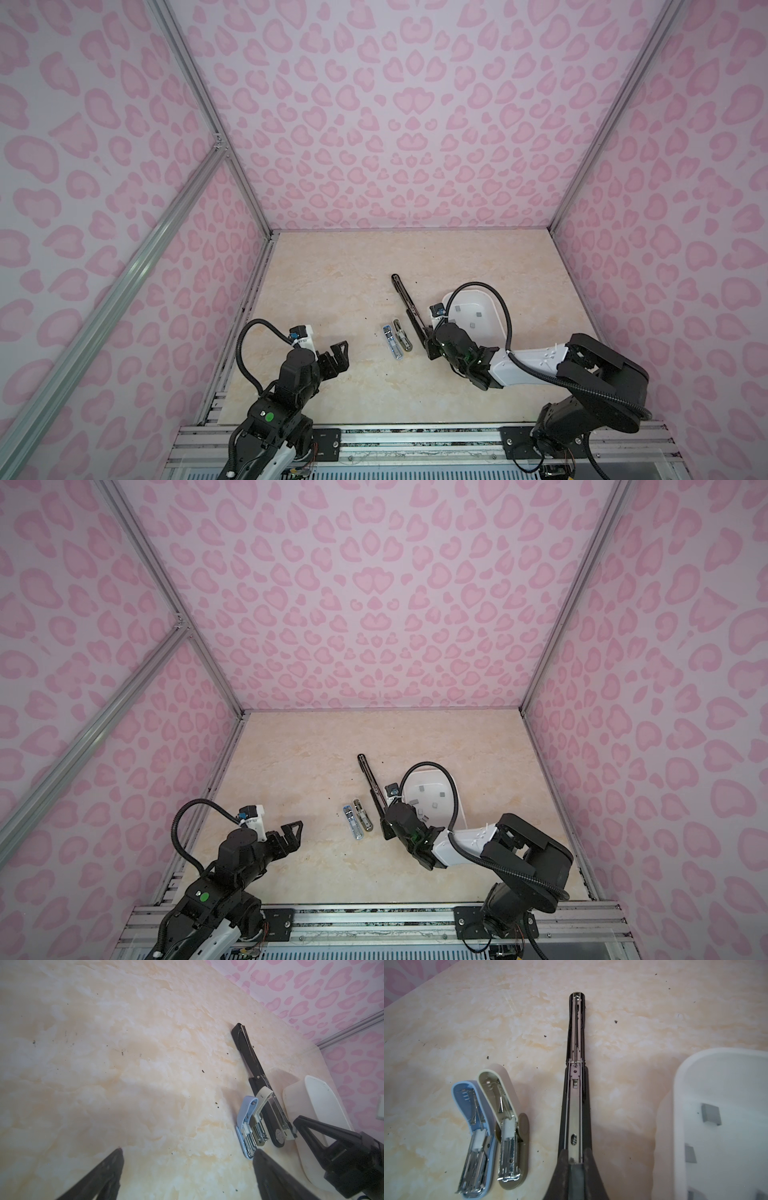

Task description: Load the staples into the stapler

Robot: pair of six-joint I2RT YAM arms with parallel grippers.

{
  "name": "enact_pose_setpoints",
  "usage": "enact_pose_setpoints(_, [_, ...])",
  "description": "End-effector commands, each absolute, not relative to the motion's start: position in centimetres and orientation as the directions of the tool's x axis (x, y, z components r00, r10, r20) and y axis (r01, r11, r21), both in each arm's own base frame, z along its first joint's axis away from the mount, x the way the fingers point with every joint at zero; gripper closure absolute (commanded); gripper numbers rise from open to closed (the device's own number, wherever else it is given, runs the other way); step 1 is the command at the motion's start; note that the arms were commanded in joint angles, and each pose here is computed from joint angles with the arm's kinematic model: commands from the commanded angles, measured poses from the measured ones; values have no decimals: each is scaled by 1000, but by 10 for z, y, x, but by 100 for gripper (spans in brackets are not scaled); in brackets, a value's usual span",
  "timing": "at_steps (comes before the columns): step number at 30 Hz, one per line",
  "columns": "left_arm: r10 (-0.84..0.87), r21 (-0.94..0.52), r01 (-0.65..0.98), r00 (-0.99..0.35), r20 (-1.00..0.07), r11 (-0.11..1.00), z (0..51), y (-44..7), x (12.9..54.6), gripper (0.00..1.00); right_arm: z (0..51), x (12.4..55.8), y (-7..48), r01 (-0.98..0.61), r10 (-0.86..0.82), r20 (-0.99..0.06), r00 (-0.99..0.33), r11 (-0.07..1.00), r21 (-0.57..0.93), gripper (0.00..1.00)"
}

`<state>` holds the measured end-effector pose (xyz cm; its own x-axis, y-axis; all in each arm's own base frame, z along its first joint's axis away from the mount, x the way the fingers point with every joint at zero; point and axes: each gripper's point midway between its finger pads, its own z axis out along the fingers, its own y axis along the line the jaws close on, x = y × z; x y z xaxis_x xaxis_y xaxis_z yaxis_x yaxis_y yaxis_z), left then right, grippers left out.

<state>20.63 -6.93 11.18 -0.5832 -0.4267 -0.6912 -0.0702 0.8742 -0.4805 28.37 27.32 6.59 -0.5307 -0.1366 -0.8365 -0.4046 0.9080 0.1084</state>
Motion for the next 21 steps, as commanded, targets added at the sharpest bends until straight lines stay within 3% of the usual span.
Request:
enact_pose_setpoints(1, [-429,-478,-74,-575,-697,875,112,-68,207,2,69,286,273,-390,-131,-841,-524,916,101,90])
enact_pose_setpoints(21, [-431,-479,-76,-575,-696,875,112,-68,207,2,63,289,277,-392,-147,-837,-527,916,85,90])
